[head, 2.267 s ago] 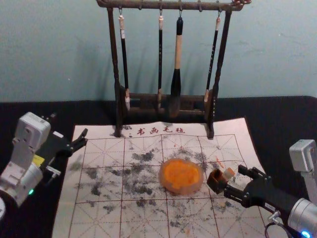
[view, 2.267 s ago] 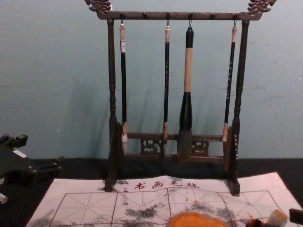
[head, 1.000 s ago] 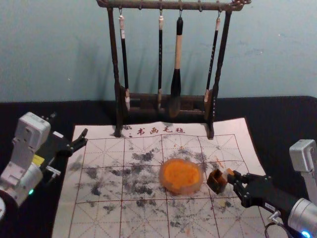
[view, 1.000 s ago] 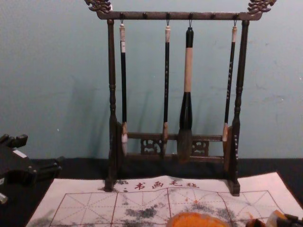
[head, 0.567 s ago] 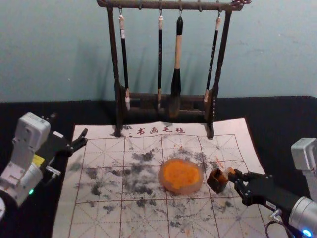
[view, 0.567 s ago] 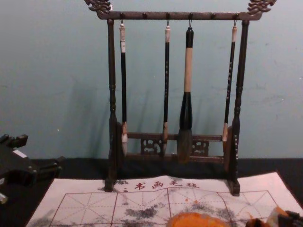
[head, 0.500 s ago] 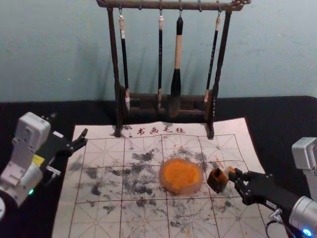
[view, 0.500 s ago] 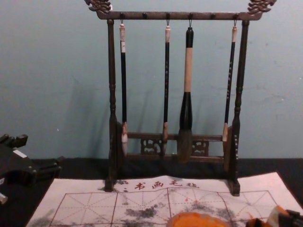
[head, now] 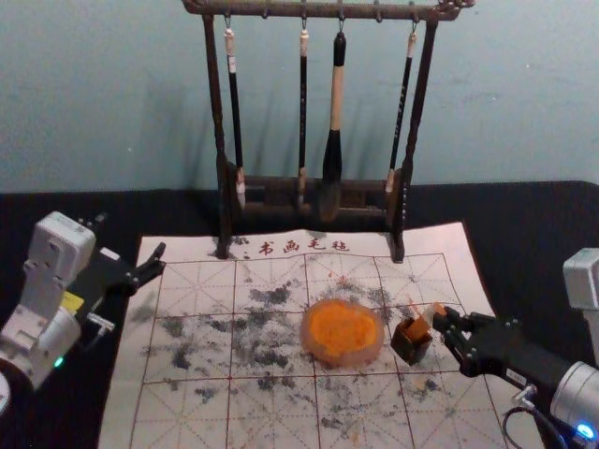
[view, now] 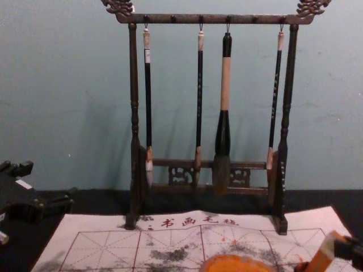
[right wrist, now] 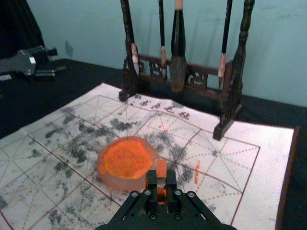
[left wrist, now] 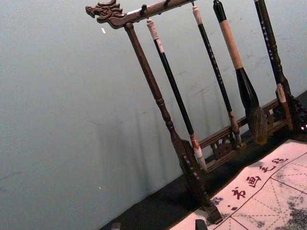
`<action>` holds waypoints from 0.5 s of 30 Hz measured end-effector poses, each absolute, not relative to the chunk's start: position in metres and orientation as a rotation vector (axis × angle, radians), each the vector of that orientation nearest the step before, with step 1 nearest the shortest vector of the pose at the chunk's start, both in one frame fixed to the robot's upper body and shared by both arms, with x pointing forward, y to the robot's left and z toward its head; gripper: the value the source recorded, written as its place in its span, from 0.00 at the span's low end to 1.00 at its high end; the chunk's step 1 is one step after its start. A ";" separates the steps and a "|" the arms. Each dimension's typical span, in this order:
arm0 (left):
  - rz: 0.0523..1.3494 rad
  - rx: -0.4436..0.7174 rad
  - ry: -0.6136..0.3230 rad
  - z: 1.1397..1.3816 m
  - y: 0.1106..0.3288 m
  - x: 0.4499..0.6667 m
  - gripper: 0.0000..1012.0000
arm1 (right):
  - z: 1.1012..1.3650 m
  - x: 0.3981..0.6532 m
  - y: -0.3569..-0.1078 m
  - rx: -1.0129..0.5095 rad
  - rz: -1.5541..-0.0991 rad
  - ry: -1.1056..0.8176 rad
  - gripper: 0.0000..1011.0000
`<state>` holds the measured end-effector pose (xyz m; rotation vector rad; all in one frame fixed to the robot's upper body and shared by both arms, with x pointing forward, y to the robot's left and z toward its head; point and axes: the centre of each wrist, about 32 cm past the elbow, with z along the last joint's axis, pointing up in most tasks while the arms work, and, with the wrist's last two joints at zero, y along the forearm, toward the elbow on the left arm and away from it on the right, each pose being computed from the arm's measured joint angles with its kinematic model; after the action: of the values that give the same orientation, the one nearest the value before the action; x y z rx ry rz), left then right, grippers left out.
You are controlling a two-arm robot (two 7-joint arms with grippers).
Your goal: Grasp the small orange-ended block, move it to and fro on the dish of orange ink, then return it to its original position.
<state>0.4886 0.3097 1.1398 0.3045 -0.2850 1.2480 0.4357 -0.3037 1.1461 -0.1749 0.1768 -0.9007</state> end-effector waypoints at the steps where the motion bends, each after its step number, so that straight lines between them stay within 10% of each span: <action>1: 1.248 0.304 -0.285 1.140 0.310 0.489 0.99 | 1.146 0.436 -0.304 -0.175 -0.901 0.177 0.06; 15: 1.248 0.304 -0.285 1.140 0.310 0.489 0.99 | 1.174 0.448 -0.302 -0.132 -0.890 0.076 0.06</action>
<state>0.4886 0.3097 1.1398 0.3045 -0.2850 1.2481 0.4484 -0.3018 1.1743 -0.1316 0.0758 -0.8896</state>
